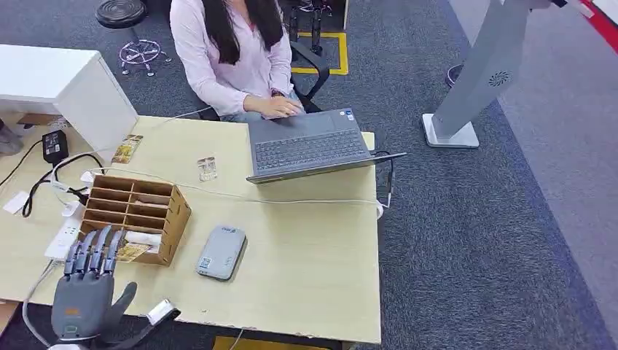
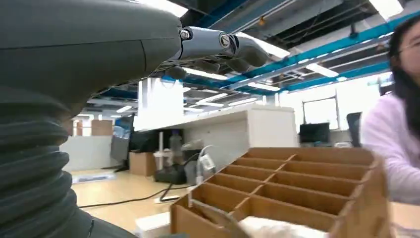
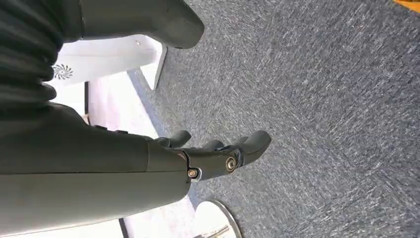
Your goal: Pass the card to the sensor for recognition and then transmit it.
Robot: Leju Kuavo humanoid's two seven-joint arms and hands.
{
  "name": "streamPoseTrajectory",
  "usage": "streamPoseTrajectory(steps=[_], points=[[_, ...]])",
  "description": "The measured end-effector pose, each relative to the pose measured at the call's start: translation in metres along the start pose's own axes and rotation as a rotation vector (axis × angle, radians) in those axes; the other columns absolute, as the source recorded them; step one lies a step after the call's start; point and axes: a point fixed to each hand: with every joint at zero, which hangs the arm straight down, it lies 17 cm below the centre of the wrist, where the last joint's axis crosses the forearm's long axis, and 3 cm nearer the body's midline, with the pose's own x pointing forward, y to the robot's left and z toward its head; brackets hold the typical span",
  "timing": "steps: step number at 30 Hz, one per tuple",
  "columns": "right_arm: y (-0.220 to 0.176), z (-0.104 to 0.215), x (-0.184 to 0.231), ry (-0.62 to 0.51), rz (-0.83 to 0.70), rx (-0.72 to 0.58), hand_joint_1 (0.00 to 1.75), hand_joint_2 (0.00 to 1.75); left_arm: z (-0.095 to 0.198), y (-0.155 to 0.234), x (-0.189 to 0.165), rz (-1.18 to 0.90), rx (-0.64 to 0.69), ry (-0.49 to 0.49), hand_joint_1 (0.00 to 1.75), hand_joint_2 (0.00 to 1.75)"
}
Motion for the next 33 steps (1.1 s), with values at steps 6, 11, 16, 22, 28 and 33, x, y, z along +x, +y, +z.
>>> streamPoseTrajectory(steps=[6,11,16,22,28,33], points=[[0.0,0.0,0.001,-0.005,0.004,0.001,0.0,1.75,0.003,-0.017,-0.044,-0.038,-0.05,0.074,0.0,1.75],[0.0,0.0,0.001,-0.005,0.005,0.001,0.0,1.75,0.005,-0.022,-0.057,-0.051,-0.066,0.094,0.0,1.75],[0.0,0.0,0.002,-0.007,0.007,0.002,0.0,1.75,0.006,-0.034,-0.077,-0.066,-0.099,0.132,0.0,1.75],[0.001,0.0,0.002,-0.009,0.01,0.008,0.0,1.75,0.005,-0.045,-0.09,-0.068,-0.127,0.16,0.0,1.75],[0.002,0.001,0.004,-0.016,0.014,0.016,0.0,1.75,-0.01,-0.048,-0.09,-0.079,-0.134,0.148,0.0,1.75],[0.001,0.001,0.006,-0.024,0.016,0.02,0.0,1.75,-0.025,-0.048,-0.092,-0.084,-0.131,0.153,0.0,1.75]])
